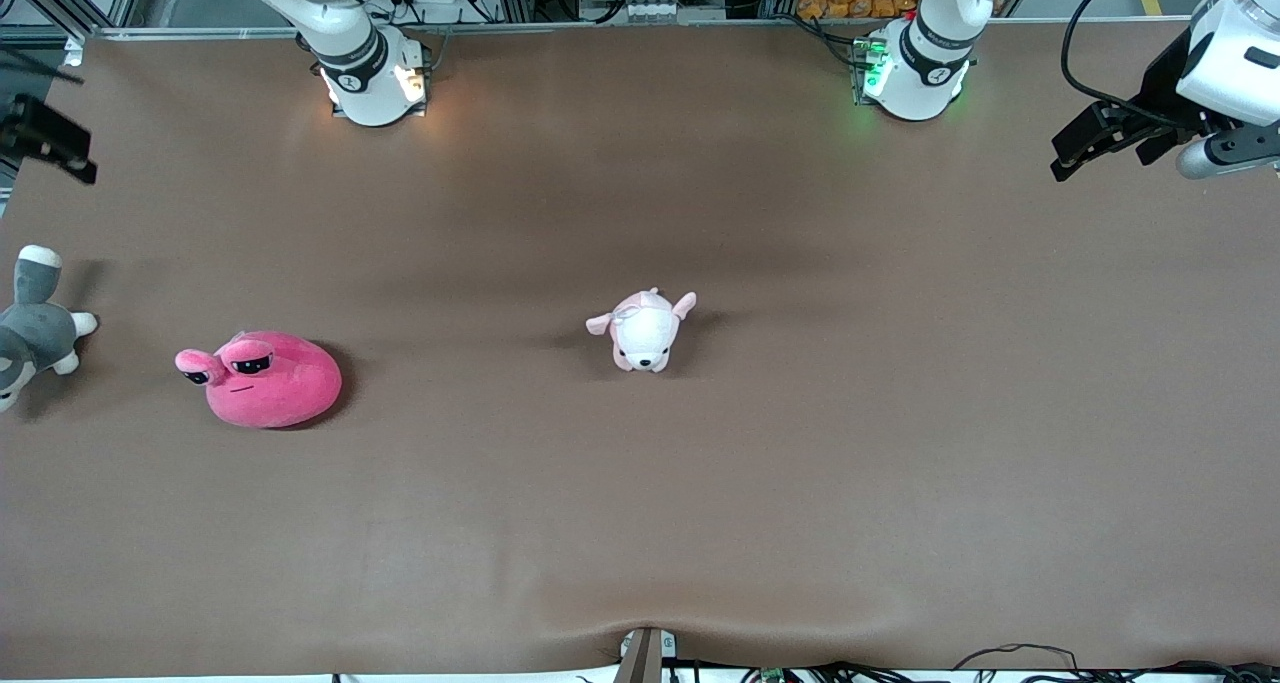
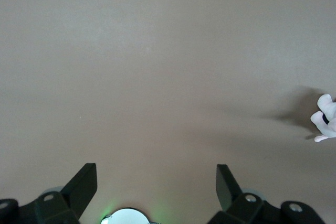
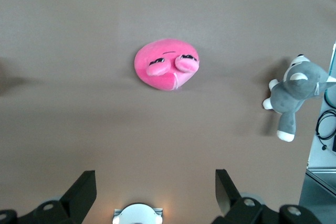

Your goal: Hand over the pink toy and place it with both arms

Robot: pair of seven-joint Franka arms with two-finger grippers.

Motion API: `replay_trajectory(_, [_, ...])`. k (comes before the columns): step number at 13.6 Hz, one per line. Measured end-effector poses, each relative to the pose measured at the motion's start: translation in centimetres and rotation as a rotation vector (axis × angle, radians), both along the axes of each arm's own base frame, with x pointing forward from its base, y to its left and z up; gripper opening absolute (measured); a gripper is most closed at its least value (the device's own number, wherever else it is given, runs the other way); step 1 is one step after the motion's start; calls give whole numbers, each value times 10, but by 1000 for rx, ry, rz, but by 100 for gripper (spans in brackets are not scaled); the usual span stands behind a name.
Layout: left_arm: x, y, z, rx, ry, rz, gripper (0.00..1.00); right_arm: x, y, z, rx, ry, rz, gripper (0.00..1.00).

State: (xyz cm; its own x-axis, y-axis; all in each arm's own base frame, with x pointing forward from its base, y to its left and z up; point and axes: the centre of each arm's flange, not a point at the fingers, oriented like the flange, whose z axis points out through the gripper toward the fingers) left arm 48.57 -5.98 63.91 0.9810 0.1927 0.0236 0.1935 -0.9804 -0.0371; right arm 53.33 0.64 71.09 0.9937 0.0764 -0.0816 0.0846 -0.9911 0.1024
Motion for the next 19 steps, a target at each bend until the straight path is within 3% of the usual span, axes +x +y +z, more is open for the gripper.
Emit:
replay_trajectory(5, [0, 3, -2, -1, 1, 1, 100, -33, -21, -22, 40, 12, -35, 100])
replay_trajectory(8, [1, 8, -1, -1, 2, -24, 100, -33, -39, -20, 100, -6, -75, 100])
replay_trajectory(19, [1, 13, 4, 0, 20, -59, 100, -33, -40, -18, 105, -14, -78, 100])
